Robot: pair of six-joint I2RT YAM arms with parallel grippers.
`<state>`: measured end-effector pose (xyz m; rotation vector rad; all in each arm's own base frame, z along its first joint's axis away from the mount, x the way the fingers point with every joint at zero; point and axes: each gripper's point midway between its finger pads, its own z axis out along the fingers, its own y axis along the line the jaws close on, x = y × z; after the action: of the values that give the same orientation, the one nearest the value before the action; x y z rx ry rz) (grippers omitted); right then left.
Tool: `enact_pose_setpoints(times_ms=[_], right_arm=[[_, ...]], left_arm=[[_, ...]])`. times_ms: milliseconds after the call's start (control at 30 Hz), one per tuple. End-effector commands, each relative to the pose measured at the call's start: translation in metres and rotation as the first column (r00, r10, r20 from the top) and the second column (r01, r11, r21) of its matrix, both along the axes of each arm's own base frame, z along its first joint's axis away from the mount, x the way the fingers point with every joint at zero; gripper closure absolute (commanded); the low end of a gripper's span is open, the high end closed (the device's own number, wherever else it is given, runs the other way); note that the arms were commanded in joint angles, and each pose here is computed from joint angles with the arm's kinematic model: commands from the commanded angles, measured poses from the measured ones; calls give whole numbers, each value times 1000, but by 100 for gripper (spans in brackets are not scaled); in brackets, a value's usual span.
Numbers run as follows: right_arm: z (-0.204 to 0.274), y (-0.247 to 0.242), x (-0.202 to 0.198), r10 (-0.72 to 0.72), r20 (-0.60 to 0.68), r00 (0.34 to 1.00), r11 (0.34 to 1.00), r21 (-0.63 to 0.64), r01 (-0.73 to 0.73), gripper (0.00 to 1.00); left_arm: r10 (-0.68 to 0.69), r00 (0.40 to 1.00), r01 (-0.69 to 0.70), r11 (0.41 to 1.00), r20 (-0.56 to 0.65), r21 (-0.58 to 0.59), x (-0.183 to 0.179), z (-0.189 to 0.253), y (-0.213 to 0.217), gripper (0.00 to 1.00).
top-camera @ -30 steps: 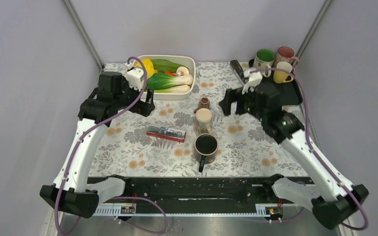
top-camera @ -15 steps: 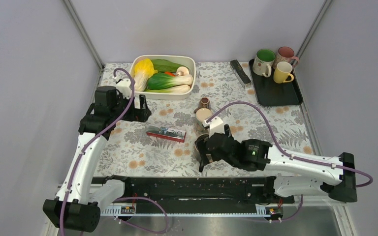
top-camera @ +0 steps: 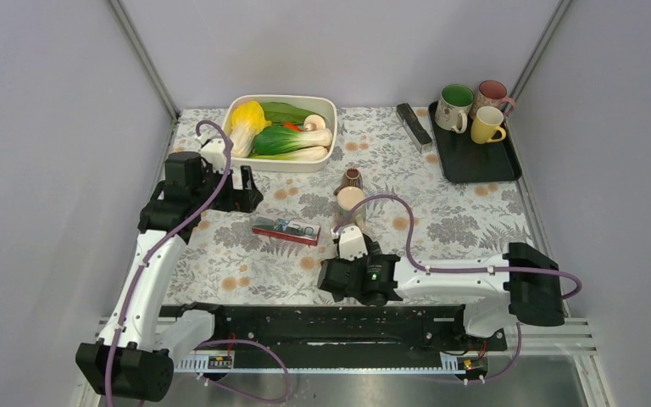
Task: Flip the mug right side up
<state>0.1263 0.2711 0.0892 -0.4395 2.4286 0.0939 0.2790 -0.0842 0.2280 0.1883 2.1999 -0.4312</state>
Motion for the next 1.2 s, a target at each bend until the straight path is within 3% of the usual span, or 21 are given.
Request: enact_pose_setpoints(times_ms=[0,133,233,433,567,633,733,867,1167], right_arm=[[7,9,7,-58,52,997,998,17,57,1],[-10,-14,17,-86,75,993,994,-58,90,1],[-27,-31,24,-113,20,993,990,-83,115,4],[-37,-20,25,-54,-7,999,998,22,54,12],[-42,-3,22,25,-24,999,994,103,-22,29],[-45,0,22,37,-44,998,991,129,-31,45],[-45,-3,22,26,-55,998,989,149,-18,77],[-36,-8,19,40,-46,998,982,185,-31,100],[16,12,13,230,56,972,903,360,-235,100]], left_arm=[[-32,996,35,999,80,-32,1,20,-6,1],[-38,996,40,999,84,-25,0,22,-6,1],[-42,996,44,999,84,-27,0,22,-6,1],[-43,996,44,999,83,-12,1,21,-4,1],[-52,996,53,999,74,-13,3,19,-6,1],[-63,995,65,998,74,-17,2,19,-8,1],[-104,993,105,994,64,-27,-2,17,-13,1],[-159,986,161,986,51,-46,-9,17,-21,1],[-265,963,267,960,44,-78,-19,16,-35,2]])
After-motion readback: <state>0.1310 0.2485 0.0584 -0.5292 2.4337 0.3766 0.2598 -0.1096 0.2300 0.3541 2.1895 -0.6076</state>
